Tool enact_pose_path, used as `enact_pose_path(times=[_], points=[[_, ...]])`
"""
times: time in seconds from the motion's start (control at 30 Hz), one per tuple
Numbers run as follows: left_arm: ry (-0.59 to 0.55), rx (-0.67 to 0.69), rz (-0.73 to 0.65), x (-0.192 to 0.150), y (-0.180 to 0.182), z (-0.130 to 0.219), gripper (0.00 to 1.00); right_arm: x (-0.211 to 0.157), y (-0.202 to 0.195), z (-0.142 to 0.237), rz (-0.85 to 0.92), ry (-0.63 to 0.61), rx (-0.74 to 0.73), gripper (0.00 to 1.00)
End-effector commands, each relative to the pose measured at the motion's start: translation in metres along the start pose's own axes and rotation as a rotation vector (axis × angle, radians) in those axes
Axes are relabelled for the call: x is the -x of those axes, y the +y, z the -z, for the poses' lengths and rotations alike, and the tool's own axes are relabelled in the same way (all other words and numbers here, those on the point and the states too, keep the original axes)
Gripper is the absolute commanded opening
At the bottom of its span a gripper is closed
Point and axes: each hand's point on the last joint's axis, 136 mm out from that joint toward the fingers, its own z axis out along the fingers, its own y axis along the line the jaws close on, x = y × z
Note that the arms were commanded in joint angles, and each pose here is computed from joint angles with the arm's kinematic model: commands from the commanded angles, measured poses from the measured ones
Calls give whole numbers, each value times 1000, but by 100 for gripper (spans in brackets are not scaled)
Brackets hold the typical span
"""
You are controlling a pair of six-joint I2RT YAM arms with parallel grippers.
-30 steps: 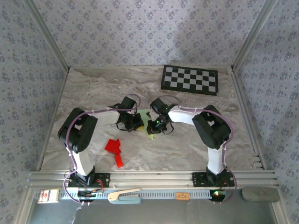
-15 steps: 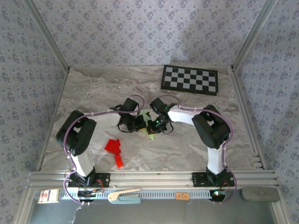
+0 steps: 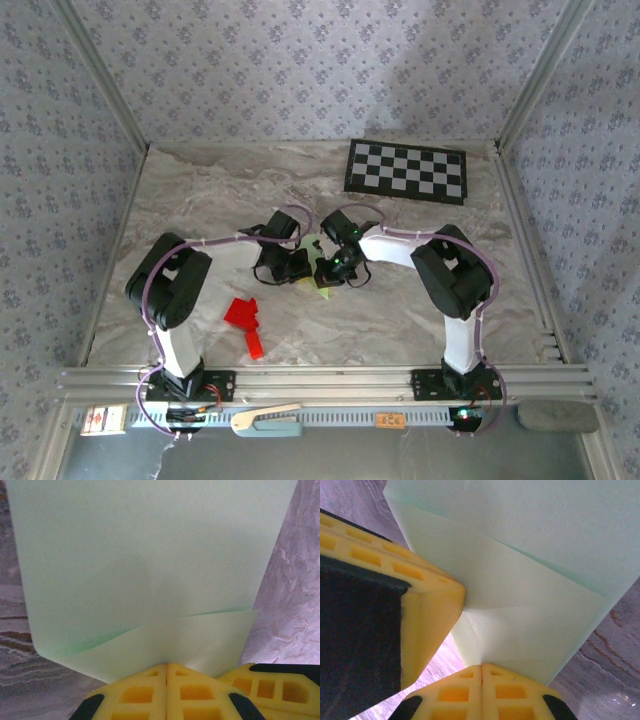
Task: Fold a paper plane with a square sheet of paper (pick it up from the middle)
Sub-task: Third fold the triangle at the center of the table.
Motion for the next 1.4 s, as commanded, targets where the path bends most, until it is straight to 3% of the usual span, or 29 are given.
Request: enact_pose_path(times=[0.0, 0.2, 0.67, 0.9, 1.07, 1.37], points=[[-21, 139, 9, 13, 37, -4, 7, -47, -56, -16, -51, 147, -212, 6], [-30, 157, 15, 30, 56, 4, 7, -59, -69, -17, -51, 178, -265, 5], [-120, 45, 5, 59, 59, 21, 8, -56, -71, -15, -58, 167, -254, 5], [-195, -55, -11, 67, 31, 58, 12, -50, -67, -14, -58, 153, -237, 5], [-210, -163, -13, 54, 0, 68, 13, -48, -66, -13, -61, 150, -229, 5], [-108, -178, -48, 18, -18, 31, 9, -51, -67, -16, -72, 164, -220, 5]])
